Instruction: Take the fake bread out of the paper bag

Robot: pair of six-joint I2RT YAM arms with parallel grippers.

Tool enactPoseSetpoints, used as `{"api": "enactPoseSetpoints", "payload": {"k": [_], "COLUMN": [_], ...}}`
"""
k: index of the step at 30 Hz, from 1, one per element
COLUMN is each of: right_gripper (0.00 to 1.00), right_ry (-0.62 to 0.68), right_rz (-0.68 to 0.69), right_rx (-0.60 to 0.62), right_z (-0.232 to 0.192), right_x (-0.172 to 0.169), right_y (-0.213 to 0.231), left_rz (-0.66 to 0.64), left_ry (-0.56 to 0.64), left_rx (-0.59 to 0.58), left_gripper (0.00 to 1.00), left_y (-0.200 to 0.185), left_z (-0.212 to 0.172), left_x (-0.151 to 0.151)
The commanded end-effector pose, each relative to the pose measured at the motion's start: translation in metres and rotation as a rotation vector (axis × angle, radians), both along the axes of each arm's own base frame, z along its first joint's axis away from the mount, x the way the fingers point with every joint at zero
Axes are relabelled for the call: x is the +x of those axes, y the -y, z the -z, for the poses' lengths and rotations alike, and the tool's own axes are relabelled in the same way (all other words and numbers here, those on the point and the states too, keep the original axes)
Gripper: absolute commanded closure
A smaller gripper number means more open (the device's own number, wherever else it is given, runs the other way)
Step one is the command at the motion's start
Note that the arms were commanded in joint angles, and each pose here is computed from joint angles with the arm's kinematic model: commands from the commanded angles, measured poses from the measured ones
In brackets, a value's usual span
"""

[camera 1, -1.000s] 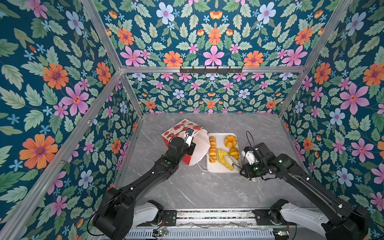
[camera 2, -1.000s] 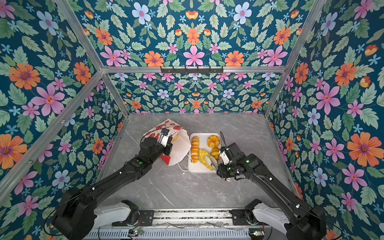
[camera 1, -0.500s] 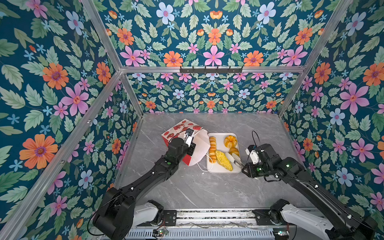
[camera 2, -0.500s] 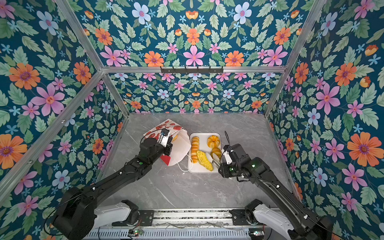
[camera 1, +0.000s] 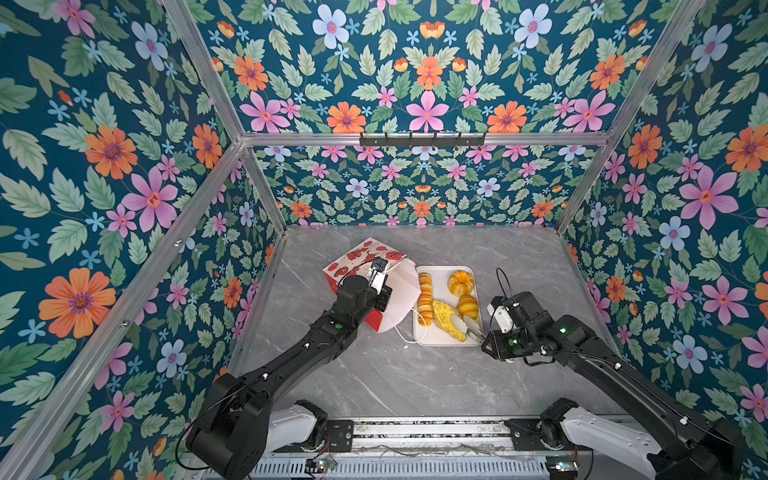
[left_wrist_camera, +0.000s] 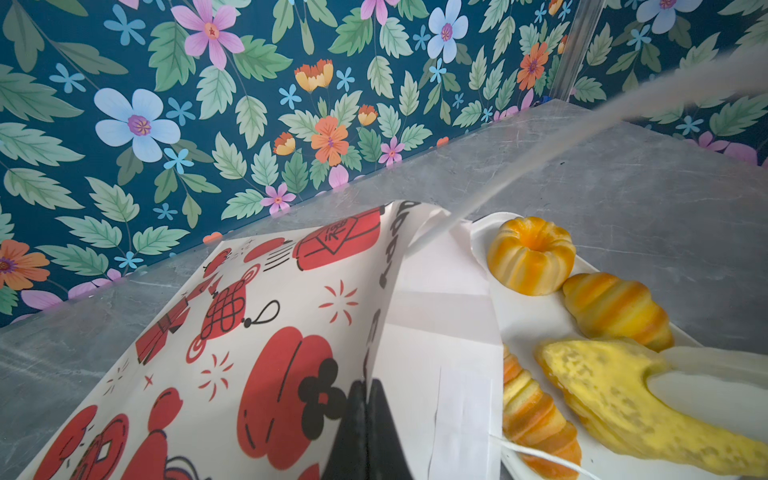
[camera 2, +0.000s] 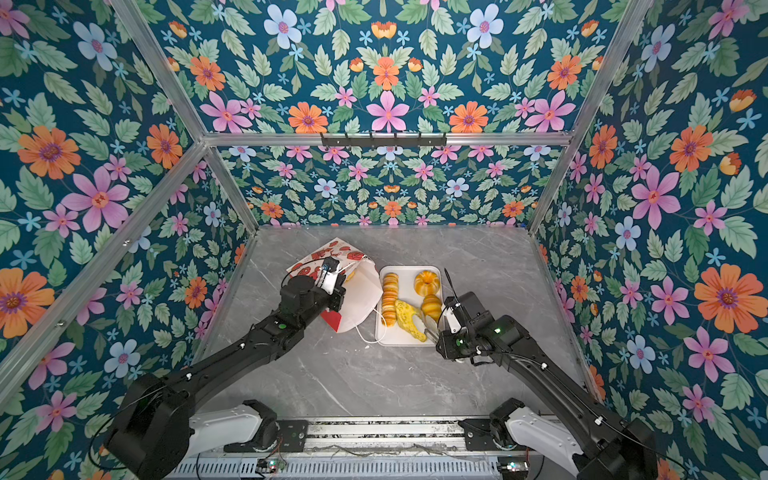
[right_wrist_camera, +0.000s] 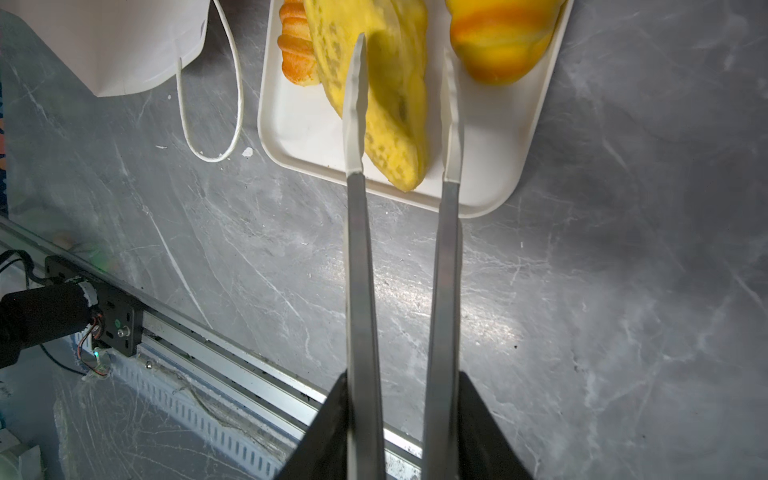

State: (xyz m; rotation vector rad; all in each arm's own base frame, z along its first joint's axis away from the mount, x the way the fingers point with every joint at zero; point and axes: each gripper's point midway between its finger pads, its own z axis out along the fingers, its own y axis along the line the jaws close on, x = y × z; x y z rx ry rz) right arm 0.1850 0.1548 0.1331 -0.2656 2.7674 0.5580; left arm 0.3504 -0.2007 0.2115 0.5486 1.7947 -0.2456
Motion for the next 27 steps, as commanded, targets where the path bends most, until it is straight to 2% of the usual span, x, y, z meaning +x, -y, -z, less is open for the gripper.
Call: {"api": "enactPoseSetpoints", "payload": {"k": [1, 5, 10, 17, 27], "right_gripper": [0.63, 0.65, 0.74, 0.83, 0.89], "right_ry": [0.006, -0.012, -0.009, 0.025, 0.155], "right_rz": [-0.013, -0.017, -0.020, -0.016, -0.034], "right_rx": [0.032, 0.038, 0.061, 0.052, -0.112], "right_z": [0.001, 0.006, 0.004, -0.008, -0.047], "right_x": [0.005, 0.006, 0.006, 0.007, 0.027], "right_y": [-0.008, -0.011, -0.013, -0.008, 0.013], "left_rz": [-0.005, -0.006, -0.006, -0.006, -0.017], "left_ry": [0.023, 0.023, 0.027, 0.030, 0.046], "left_rx": [-0.025, -0.025, -0.028, -0.030, -0.037], "left_gripper": [1.00, 1.00, 1.00, 1.00, 1.00], "left_y": [0.000, 0.000, 0.000, 0.000, -0.005], "left_z": [-0.008, -0.008, -0.008, -0.008, -0.011], "left_x": [0.002, 0.002, 0.003, 0.002, 0.000]}}
